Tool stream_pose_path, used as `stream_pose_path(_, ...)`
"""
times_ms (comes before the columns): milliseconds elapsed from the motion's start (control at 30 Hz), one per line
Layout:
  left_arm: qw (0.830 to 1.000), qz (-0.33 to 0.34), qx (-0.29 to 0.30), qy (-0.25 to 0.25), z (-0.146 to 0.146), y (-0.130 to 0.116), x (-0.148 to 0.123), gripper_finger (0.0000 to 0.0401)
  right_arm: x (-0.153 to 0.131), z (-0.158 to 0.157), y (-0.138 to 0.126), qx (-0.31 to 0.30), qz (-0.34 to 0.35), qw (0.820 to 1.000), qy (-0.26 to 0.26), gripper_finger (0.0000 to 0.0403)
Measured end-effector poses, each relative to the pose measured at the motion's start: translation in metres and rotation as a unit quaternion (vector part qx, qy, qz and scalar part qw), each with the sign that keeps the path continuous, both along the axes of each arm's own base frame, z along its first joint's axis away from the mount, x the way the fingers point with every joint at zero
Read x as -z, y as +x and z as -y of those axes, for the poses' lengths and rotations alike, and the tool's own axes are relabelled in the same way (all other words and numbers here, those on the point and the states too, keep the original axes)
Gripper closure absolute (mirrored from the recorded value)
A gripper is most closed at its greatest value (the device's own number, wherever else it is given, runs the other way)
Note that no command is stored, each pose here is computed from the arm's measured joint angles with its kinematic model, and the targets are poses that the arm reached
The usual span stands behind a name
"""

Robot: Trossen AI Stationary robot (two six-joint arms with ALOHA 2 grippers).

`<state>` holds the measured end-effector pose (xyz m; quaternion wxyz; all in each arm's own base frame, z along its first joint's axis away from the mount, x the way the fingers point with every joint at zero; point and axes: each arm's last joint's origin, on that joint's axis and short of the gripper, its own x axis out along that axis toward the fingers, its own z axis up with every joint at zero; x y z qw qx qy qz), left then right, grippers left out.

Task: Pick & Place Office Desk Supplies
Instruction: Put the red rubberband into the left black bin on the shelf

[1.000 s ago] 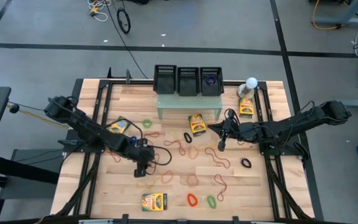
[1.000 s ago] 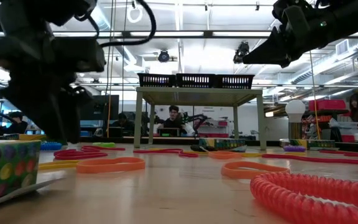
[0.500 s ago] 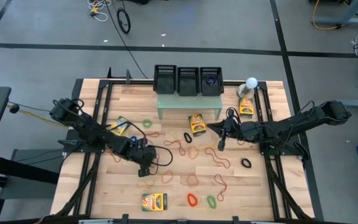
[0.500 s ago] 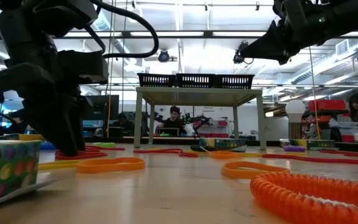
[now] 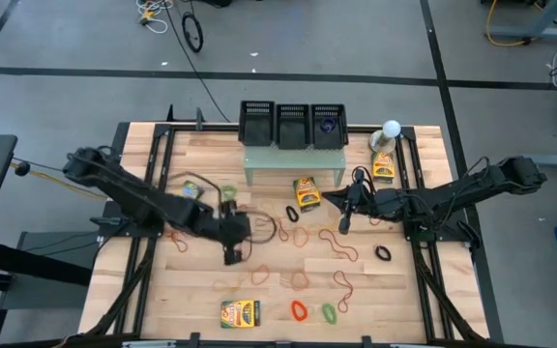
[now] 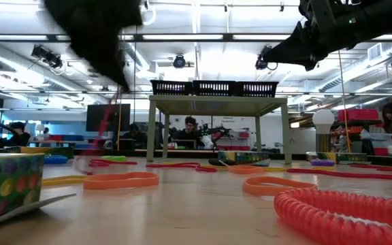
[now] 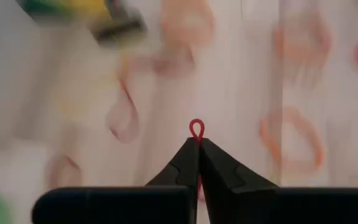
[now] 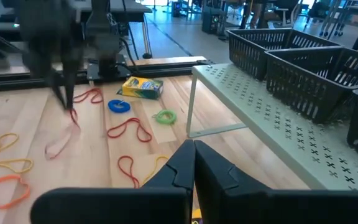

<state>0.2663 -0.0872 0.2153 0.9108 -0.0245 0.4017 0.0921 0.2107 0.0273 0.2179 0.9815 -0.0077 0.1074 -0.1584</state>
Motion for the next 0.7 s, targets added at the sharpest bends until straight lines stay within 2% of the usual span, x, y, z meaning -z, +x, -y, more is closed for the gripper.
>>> stream_pose_path(133,0.996,0.074,-0.039,0.034,-0.017,-0.002,-0.047,0.0391,0.001,0.0,0.0,0.0,-0.004,1.0,-0.002,0.0392)
stream_pose_path(267,0.984,0.138,-0.081,0.073,-0.041,-0.004,-0.089,0.0391,0.001,0.0,0.0,0.0,-0.005,1.0,-0.002,0.0392)
stream_pose_path(400,0.972,0.167,-0.103,0.13,-0.072,-0.002,-0.12,0.0392,0.001,0.0,0.0,-0.004,-0.005,1.0,-0.001,0.0392)
stream_pose_path(500,0.958,0.19,-0.123,0.177,-0.098,-0.001,-0.142,0.0391,0.001,0.0,0.0,-0.005,-0.005,1.0,-0.001,0.0392)
stream_pose_path(600,0.943,0.205,-0.145,0.22,-0.126,0.0,-0.152,0.039,0.001,0.0,0.0,-0.005,-0.004,1.0,-0.001,0.0392)
stream_pose_path(700,0.936,0.214,-0.158,0.229,-0.156,-0.003,-0.155,0.0389,0.001,0.0,0.0,-0.005,-0.004,1.0,-0.001,0.0392)
